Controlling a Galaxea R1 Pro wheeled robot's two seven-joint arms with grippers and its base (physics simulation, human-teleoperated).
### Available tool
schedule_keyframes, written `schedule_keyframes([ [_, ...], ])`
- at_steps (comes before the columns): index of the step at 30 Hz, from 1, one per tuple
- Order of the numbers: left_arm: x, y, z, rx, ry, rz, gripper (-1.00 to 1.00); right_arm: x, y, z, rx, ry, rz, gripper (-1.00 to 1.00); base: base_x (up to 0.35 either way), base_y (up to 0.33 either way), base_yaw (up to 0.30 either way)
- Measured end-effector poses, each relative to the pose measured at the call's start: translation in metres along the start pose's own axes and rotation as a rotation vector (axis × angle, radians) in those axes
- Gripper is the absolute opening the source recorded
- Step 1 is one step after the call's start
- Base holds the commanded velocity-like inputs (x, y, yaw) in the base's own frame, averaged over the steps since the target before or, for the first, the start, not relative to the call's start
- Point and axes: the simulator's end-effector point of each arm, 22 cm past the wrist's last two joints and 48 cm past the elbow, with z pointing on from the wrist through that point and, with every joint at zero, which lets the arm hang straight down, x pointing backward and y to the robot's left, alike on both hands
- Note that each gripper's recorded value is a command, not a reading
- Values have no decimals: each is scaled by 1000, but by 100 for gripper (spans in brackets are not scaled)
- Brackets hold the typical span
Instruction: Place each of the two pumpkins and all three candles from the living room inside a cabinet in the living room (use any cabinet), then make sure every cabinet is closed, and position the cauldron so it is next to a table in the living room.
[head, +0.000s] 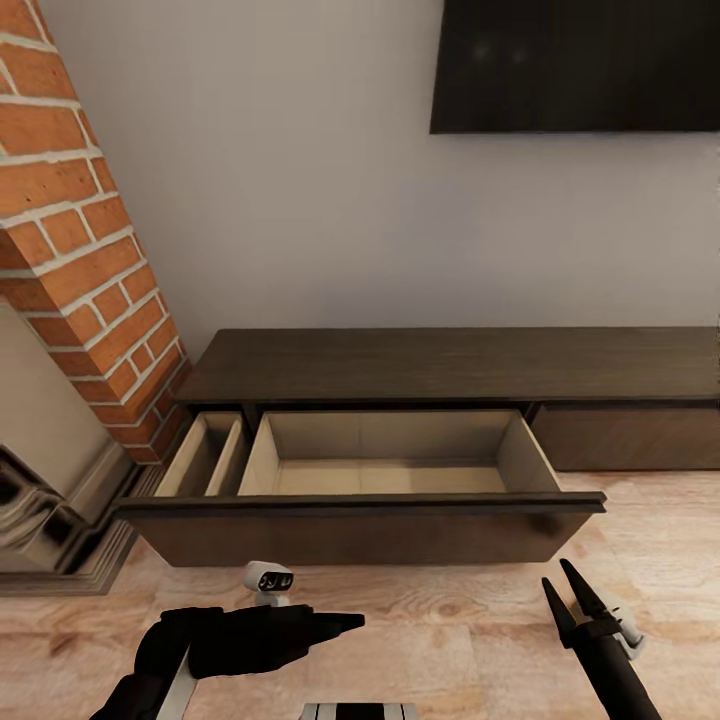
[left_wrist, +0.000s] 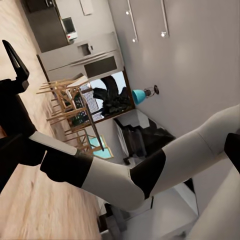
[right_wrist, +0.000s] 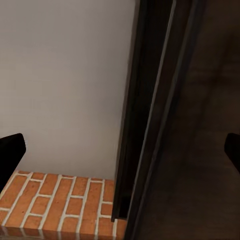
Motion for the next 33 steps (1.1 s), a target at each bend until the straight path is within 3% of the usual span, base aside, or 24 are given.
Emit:
schedule_keyframes([
  [11, -1, -17, 6, 9, 14, 43, 100, 13, 14, 2, -20, 80, -90, 100, 0, 0, 0],
  [16, -1, -24, 8, 11, 20, 63, 100, 16, 20, 2, -30, 85, -95, 100, 0, 0, 0],
  [21, -2, -31, 9, 14, 23, 82, 100, 22, 5, -8, 8, 102, -94, 100, 0, 0, 0],
  [33, -3, -48, 13, 20, 31, 124, 100, 21, 21, -13, -51, 98, -89, 100, 0, 0, -135],
])
